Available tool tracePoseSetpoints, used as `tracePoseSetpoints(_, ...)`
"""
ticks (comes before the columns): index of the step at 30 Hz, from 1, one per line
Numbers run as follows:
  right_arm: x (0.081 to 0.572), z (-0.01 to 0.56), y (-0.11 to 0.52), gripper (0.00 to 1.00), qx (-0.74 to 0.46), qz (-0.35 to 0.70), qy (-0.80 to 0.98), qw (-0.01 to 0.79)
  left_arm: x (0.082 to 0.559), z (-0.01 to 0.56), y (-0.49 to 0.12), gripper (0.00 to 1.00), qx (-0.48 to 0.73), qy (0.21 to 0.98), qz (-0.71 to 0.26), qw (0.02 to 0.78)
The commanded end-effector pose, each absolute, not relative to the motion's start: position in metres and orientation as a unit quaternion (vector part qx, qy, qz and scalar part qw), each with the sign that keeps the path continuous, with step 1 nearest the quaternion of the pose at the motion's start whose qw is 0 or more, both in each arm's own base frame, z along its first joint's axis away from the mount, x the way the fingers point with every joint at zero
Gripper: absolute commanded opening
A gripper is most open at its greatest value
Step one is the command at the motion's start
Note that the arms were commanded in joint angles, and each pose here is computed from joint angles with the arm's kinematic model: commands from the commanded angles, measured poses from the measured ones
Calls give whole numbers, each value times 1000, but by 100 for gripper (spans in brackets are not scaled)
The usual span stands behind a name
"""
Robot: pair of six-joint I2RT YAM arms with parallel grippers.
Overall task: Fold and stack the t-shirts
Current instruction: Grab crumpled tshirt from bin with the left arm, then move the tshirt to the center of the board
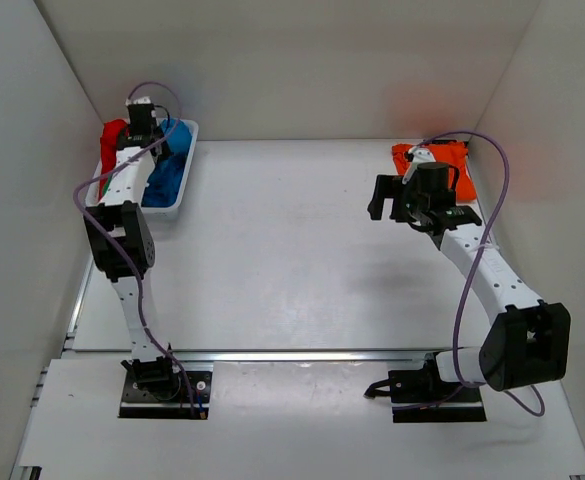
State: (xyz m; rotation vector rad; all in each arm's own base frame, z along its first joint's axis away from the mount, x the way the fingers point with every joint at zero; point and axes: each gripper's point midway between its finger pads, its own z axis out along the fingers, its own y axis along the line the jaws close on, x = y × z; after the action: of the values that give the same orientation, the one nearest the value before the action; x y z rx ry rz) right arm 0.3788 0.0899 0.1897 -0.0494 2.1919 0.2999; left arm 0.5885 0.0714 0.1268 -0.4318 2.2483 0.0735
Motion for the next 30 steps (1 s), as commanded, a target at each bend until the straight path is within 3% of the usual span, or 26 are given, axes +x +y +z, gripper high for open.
tracePoseSetpoints(1,382,199,101,99,-22,134,874,467,565,360,24,0,-148,778,36,610)
tracePoseSetpoints(4,376,193,106,99,-9,152,870,470,509,467,-61,0,-69,726,-63,681)
tracePoseSetpoints(8,364,189,106,99,-6,162,867,470,434,499,-205,0,52,710,-262,651)
tracePoseSetpoints(12,349,197,109,99,-22,192,857,478,384,531,-256,0,101,678,-402,607)
tracePoseSetpoints(16,337,211,107,99,-8,231,827,513,385,540,-240,0,87,674,-412,607)
tracePoseSetpoints(20,334,212,99,99,4,232,830,507,401,481,-228,0,66,723,-389,567)
tracePoseSetpoints(26,328,186,108,98,-16,230,853,469,415,270,-207,0,6,837,-344,425)
tracePoseSetpoints(30,326,168,111,82,-23,217,865,451,414,174,-180,0,-34,879,-324,348)
